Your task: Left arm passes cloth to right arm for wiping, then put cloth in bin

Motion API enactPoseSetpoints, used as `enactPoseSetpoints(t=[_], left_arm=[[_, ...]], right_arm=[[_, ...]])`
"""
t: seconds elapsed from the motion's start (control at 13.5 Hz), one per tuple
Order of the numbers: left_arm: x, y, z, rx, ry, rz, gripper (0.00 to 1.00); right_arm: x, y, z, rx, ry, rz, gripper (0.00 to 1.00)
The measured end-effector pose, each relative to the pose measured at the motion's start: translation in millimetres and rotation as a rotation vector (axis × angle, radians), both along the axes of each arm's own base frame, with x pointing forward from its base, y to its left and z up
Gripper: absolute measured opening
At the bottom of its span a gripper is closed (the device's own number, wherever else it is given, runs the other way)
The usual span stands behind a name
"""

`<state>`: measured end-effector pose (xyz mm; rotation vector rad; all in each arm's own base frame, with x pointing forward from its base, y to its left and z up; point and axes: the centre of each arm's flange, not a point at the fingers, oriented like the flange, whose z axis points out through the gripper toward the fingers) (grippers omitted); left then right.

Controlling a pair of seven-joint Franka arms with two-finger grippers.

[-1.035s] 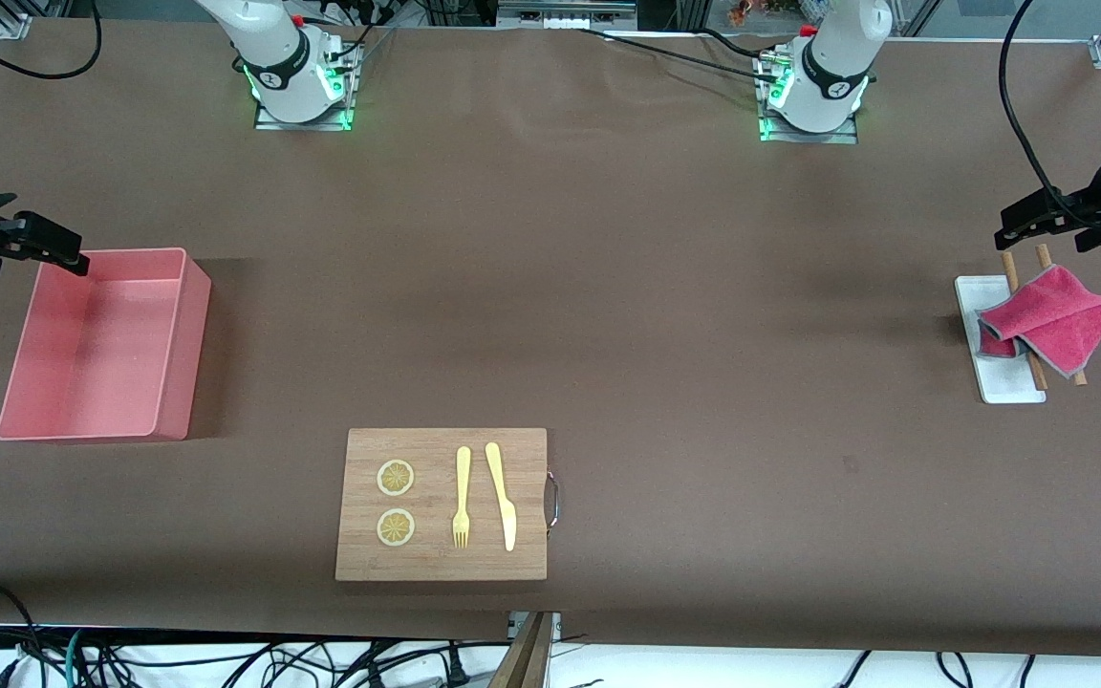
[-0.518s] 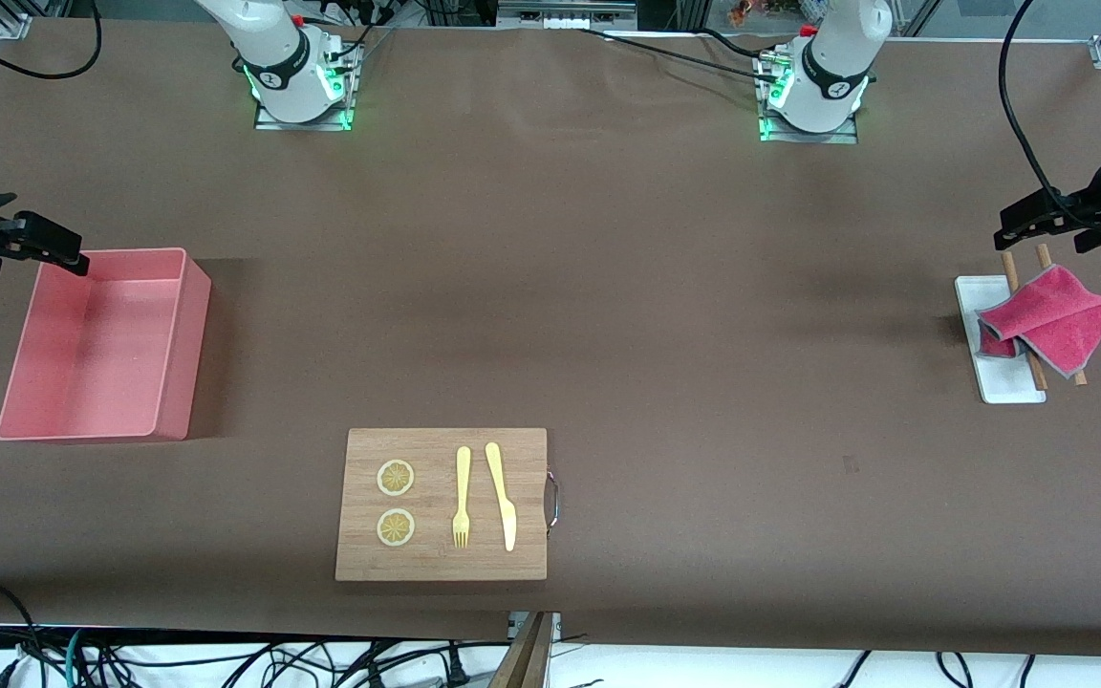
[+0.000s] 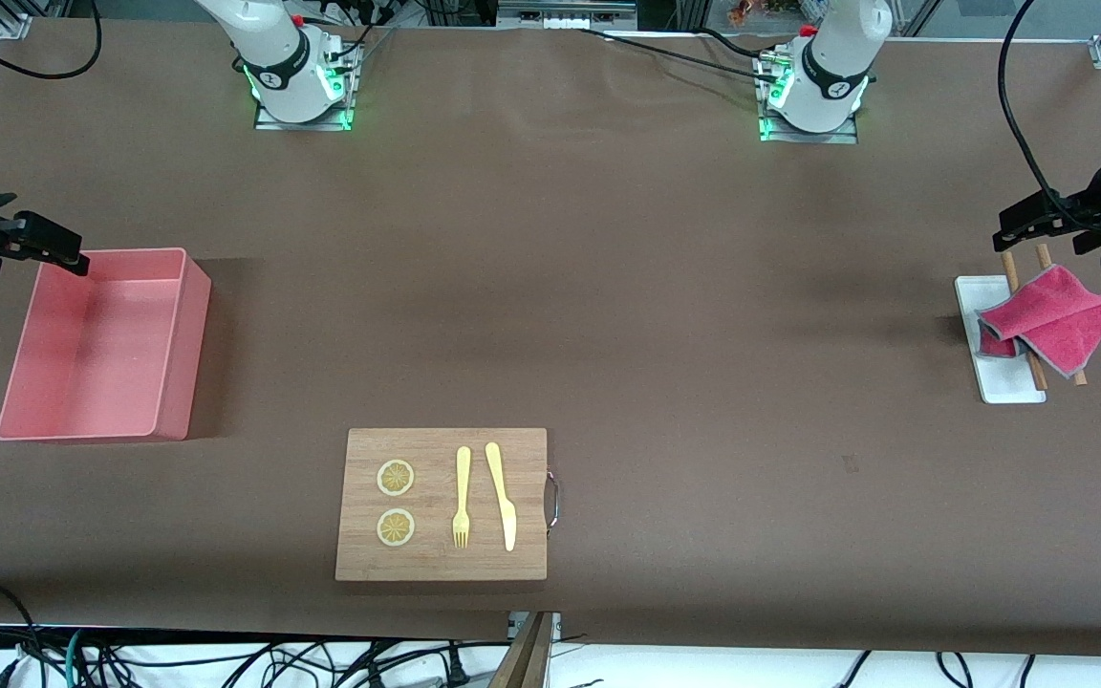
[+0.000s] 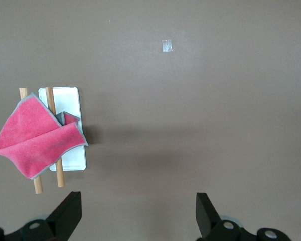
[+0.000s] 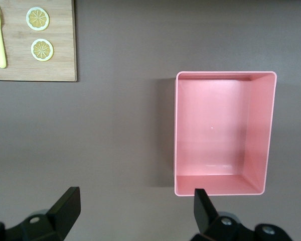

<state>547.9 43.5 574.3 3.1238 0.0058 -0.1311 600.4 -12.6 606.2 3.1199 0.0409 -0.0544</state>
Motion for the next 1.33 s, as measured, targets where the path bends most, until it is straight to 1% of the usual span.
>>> enactPoseSetpoints(t=[0.67, 0.81, 0.96, 1.04, 1.18, 1.33], left_arm=[[3, -2, -5, 0.0, 0.009, 0.006, 1.0], [5, -1, -11, 0.0, 0.02, 0.008, 1.0], [12, 3, -28, -0.001, 0.05, 0.015, 1.0], [16, 11, -40, -0.003, 0.072, 0.029, 1.0], [22, 48, -70, -0.012, 0.117, 0.067, 1.0], [27, 103, -104, -0.034, 0.128, 0.043, 1.0]], right_arm=[[0, 0, 0, 0.0, 0.0, 0.0, 1.0], [0, 0, 0, 0.0, 0.0, 0.0, 1.0], [0, 0, 0, 0.0, 0.0, 0.0, 1.0], [0, 0, 0, 0.0, 0.0, 0.0, 1.0], [0, 0, 0, 0.0, 0.0, -0.001, 1.0], [0, 0, 0, 0.0, 0.0, -0.001, 1.0]])
